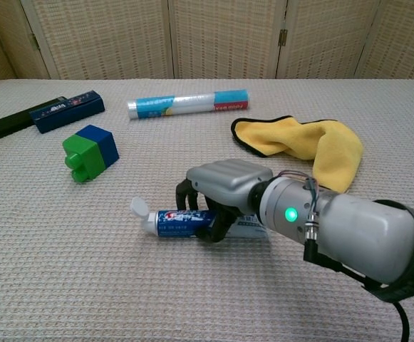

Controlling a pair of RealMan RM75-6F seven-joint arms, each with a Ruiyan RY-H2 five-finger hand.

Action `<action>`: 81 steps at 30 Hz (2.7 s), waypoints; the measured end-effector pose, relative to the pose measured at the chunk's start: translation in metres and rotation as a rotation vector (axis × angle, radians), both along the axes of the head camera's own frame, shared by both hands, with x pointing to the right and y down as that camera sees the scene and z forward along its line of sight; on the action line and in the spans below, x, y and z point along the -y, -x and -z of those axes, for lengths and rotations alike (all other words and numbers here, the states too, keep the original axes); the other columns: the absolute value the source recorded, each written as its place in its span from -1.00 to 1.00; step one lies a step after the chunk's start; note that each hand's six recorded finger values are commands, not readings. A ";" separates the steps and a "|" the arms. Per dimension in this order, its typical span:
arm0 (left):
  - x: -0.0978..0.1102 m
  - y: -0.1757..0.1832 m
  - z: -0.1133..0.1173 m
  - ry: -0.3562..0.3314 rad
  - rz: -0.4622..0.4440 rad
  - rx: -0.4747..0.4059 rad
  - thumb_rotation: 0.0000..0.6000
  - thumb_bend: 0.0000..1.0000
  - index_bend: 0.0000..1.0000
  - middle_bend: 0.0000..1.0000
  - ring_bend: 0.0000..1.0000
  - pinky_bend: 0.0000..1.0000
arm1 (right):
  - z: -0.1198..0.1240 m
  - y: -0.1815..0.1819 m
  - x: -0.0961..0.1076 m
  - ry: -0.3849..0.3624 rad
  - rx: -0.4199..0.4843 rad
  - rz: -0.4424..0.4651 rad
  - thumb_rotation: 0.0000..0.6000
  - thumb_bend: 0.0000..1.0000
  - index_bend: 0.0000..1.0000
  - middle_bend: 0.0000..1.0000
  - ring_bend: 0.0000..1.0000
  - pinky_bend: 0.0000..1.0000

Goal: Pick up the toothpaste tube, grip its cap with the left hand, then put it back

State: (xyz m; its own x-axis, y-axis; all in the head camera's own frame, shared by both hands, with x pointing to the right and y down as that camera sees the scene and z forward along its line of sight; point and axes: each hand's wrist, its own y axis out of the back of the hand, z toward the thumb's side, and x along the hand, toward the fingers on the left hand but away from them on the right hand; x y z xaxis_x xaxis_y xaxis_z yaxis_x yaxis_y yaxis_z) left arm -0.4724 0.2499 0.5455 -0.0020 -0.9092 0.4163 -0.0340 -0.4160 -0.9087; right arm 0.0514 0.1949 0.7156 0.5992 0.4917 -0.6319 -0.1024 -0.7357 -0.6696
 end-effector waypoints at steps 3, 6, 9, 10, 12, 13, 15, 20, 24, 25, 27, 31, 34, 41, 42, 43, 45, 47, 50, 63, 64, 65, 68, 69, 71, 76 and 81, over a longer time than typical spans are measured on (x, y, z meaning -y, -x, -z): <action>0.004 -0.003 0.000 -0.003 -0.011 -0.011 1.00 -0.07 -0.74 -0.81 -0.83 -1.00 | 0.003 0.001 0.000 -0.002 0.016 0.002 1.00 0.32 0.11 0.01 0.16 0.04; 0.012 -0.010 -0.001 -0.010 -0.033 -0.028 1.00 -0.07 -0.72 -0.74 -0.77 -0.99 | 0.008 0.001 0.002 -0.004 0.035 0.010 1.00 0.44 0.15 0.04 0.20 0.11; 0.022 -0.021 -0.002 -0.021 -0.079 -0.051 1.00 -0.06 -0.67 -0.63 -0.67 -0.94 | 0.015 -0.001 0.007 -0.003 0.051 0.030 1.00 0.48 0.16 0.05 0.21 0.12; 0.025 -0.025 -0.002 -0.025 -0.097 -0.058 1.00 -0.05 -0.66 -0.59 -0.63 -0.91 | 0.019 -0.001 0.009 -0.001 0.055 0.043 1.00 0.48 0.16 0.05 0.21 0.12; 0.035 -0.036 -0.003 -0.034 -0.142 -0.080 1.00 -0.05 -0.61 -0.48 -0.52 -0.83 | 0.025 -0.003 0.014 0.000 0.060 0.068 1.00 0.49 0.16 0.05 0.22 0.13; 0.039 -0.042 -0.004 -0.038 -0.163 -0.091 1.00 -0.03 -0.58 -0.43 -0.46 -0.79 | 0.030 -0.005 0.018 -0.002 0.062 0.086 1.00 0.49 0.17 0.06 0.22 0.13; 0.048 -0.055 -0.005 -0.049 -0.214 -0.118 1.00 0.02 -0.51 -0.22 -0.26 -0.52 | 0.037 -0.006 0.025 -0.005 0.064 0.115 1.00 0.50 0.21 0.09 0.25 0.16; 0.065 -0.087 -0.011 -0.048 -0.333 -0.172 1.00 0.09 -0.41 0.18 0.14 0.18 | 0.058 -0.010 0.051 -0.011 0.057 0.200 1.00 0.53 0.24 0.11 0.28 0.17; 0.074 -0.119 -0.015 -0.039 -0.448 -0.206 1.00 0.10 -0.43 0.33 0.26 0.32 | 0.075 -0.010 0.069 -0.047 0.038 0.267 1.00 0.54 0.25 0.12 0.28 0.18; 0.075 -0.126 -0.015 -0.037 -0.472 -0.211 1.00 0.11 -0.44 0.37 0.29 0.35 | 0.080 -0.009 0.074 -0.060 0.032 0.285 1.00 0.54 0.25 0.13 0.29 0.18; 0.074 -0.140 -0.016 -0.028 -0.523 -0.219 1.00 0.14 -0.46 0.45 0.35 0.41 | 0.087 -0.007 0.079 -0.077 0.025 0.306 1.00 0.54 0.26 0.13 0.30 0.19; 0.069 -0.160 -0.019 0.008 -0.587 -0.231 1.00 0.29 -0.56 0.58 0.47 0.52 | 0.093 -0.003 0.085 -0.084 0.018 0.316 1.00 0.55 0.28 0.14 0.32 0.21; 0.066 -0.176 -0.021 0.032 -0.637 -0.236 1.00 0.43 -0.62 0.62 0.52 0.57 | 0.095 0.001 0.086 -0.086 0.015 0.319 1.00 0.55 0.29 0.15 0.32 0.21; 0.055 -0.205 -0.026 0.070 -0.729 -0.232 1.00 0.60 -0.67 0.70 0.60 0.63 | 0.092 0.004 0.089 -0.081 0.002 0.314 1.00 0.56 0.30 0.16 0.33 0.21; 0.053 -0.208 -0.027 0.078 -0.741 -0.229 1.00 0.60 -0.67 0.71 0.60 0.63 | 0.092 0.004 0.089 -0.081 0.000 0.315 1.00 0.56 0.30 0.16 0.34 0.21; 0.052 -0.211 -0.028 0.084 -0.749 -0.226 1.00 0.61 -0.67 0.71 0.61 0.63 | 0.091 0.004 0.089 -0.081 -0.002 0.315 1.00 0.56 0.30 0.17 0.34 0.21; 0.049 -0.216 -0.031 0.096 -0.766 -0.217 1.00 0.61 -0.68 0.71 0.61 0.63 | 0.091 0.005 0.089 -0.081 -0.003 0.315 1.00 0.56 0.31 0.17 0.34 0.21; 0.047 -0.219 -0.034 0.106 -0.775 -0.209 1.00 0.61 -0.68 0.71 0.61 0.63 | 0.090 0.004 0.088 -0.080 -0.004 0.315 1.00 0.56 0.32 0.18 0.34 0.21; 0.044 -0.224 -0.038 0.122 -0.779 -0.203 1.00 0.61 -0.68 0.71 0.61 0.63 | 0.089 0.003 0.087 -0.081 -0.008 0.316 1.00 0.57 0.32 0.18 0.35 0.21; 0.042 -0.223 -0.049 0.156 -0.759 -0.175 1.00 0.61 -0.69 0.71 0.61 0.63 | 0.093 0.005 0.085 -0.081 0.023 0.305 1.00 0.57 0.34 0.20 0.36 0.22; 0.042 -0.222 -0.050 0.158 -0.757 -0.174 1.00 0.61 -0.69 0.71 0.61 0.63 | 0.093 0.006 0.085 -0.080 0.029 0.302 1.00 0.57 0.35 0.20 0.36 0.23; 0.042 -0.222 -0.051 0.160 -0.755 -0.172 1.00 0.61 -0.69 0.71 0.61 0.63 | 0.094 0.006 0.085 -0.079 0.033 0.300 1.00 0.57 0.35 0.20 0.37 0.23; 0.041 -0.220 -0.052 0.165 -0.745 -0.171 1.00 0.61 -0.68 0.71 0.60 0.63 | 0.095 0.006 0.086 -0.081 0.044 0.293 1.00 0.57 0.37 0.21 0.37 0.24; 0.040 -0.219 -0.053 0.167 -0.738 -0.173 1.00 0.61 -0.68 0.71 0.60 0.63 | 0.096 0.006 0.086 -0.080 0.048 0.289 1.00 0.58 0.37 0.22 0.38 0.24; 0.040 -0.217 -0.054 0.171 -0.727 -0.177 1.00 0.61 -0.68 0.71 0.60 0.63 | 0.097 0.006 0.086 -0.078 0.060 0.280 1.00 0.59 0.38 0.22 0.38 0.24; 0.038 -0.213 -0.056 0.176 -0.699 -0.187 1.00 0.61 -0.68 0.71 0.60 0.63 | 0.101 0.005 0.088 -0.081 0.096 0.260 1.00 0.59 0.38 0.23 0.38 0.24; 0.037 -0.212 -0.056 0.177 -0.684 -0.202 1.00 0.61 -0.68 0.71 0.60 0.63 | 0.104 0.004 0.090 -0.073 0.130 0.235 1.00 0.59 0.40 0.23 0.39 0.24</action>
